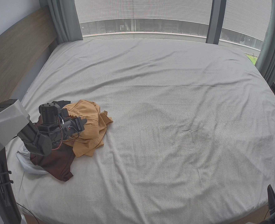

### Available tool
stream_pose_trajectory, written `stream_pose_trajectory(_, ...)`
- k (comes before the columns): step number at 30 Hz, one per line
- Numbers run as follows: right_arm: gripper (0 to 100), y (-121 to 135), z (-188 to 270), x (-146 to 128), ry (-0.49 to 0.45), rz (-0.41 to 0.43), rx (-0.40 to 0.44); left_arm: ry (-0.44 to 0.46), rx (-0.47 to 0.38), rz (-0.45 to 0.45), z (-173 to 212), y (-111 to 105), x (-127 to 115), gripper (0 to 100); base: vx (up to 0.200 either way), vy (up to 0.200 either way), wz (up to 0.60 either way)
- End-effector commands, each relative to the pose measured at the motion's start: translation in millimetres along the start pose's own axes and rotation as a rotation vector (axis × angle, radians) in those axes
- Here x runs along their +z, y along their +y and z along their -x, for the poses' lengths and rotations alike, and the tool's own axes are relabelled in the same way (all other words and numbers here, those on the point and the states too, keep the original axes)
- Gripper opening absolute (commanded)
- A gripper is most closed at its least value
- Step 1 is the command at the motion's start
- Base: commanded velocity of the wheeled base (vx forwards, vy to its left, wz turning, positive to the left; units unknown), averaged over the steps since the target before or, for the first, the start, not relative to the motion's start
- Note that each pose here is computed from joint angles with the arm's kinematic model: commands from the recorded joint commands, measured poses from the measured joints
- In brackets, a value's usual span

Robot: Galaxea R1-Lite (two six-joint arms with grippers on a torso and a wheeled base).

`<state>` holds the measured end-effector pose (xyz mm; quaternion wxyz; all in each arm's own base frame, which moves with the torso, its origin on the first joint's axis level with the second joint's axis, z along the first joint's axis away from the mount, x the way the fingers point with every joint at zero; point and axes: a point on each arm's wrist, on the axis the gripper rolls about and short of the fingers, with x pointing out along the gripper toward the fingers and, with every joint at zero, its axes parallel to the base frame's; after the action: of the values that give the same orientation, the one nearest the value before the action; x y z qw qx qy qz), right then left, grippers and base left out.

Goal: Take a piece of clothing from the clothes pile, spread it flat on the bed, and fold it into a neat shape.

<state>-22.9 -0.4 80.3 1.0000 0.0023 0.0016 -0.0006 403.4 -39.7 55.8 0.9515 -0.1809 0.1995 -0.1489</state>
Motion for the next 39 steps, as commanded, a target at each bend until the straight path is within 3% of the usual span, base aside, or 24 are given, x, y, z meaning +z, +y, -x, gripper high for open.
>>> stream_pose_trajectory(1, 100, 0, 0, -5, 0.000, 0.000, 0.000, -0.002, -0.005, 0.009, 1, -2, 0, 0, 0.000, 0.000, 0.00)
stream_pose_trajectory(14, 100, 0, 0, -5, 0.001, 0.000, 0.000, -0.061, -0.081, 0.171, 12, -20, 7, 0, 0.000, 0.000, 0.00)
stream_pose_trajectory(20, 100, 0, 0, -5, 0.001, 0.000, 0.000, -0.049, -0.109, 0.198, 20, -24, 8, 0, 0.000, 0.000, 0.00)
stream_pose_trajectory(22, 100, 0, 0, -5, 0.001, 0.000, 0.000, -0.051, -0.131, 0.258, 26, -33, 12, 0, 0.000, 0.000, 0.00)
stream_pose_trajectory(30, 100, 0, 0, -5, 0.001, 0.000, 0.000, -0.040, -0.200, 0.336, 39, -52, 18, 0, 0.000, 0.000, 0.00)
stream_pose_trajectory(34, 100, 0, 0, -5, 0.001, 0.000, 0.000, -0.045, -0.264, 0.437, 52, -72, 29, 0, 0.000, 0.000, 0.00)
stream_pose_trajectory(39, 100, 0, 0, -5, 0.001, 0.000, 0.000, -0.007, -0.343, 0.470, 73, -85, 34, 0, 0.000, 0.000, 0.00)
